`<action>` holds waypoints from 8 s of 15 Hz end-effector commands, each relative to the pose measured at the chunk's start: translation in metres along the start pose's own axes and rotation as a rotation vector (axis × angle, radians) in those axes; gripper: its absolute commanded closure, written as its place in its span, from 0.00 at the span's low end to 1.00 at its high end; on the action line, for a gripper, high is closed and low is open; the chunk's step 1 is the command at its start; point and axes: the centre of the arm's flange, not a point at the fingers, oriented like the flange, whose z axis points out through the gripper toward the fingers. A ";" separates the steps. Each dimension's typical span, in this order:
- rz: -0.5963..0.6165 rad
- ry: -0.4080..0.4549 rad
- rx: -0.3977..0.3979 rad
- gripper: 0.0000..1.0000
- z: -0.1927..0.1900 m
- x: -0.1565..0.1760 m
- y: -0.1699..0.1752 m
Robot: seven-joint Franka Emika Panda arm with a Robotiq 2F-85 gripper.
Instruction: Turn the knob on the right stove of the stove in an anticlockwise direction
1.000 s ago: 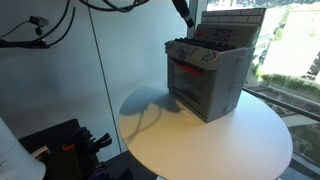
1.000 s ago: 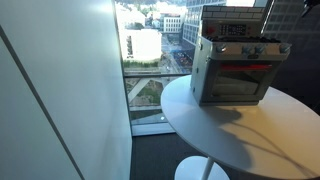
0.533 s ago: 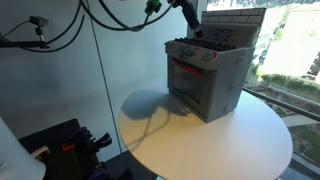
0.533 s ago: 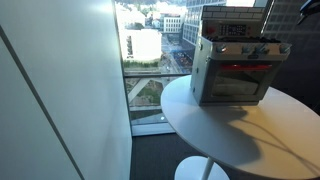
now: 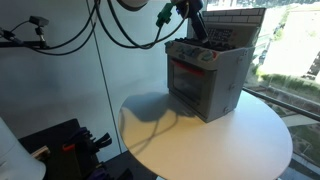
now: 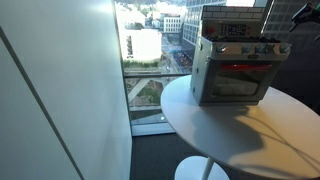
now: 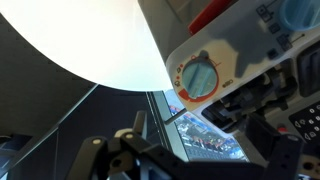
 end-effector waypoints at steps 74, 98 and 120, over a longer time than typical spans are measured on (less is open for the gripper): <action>0.041 -0.005 0.069 0.90 0.052 0.009 -0.013; -0.461 0.138 -0.079 0.90 0.040 -0.012 -0.015; -0.488 0.084 -0.177 0.00 0.006 -0.006 0.008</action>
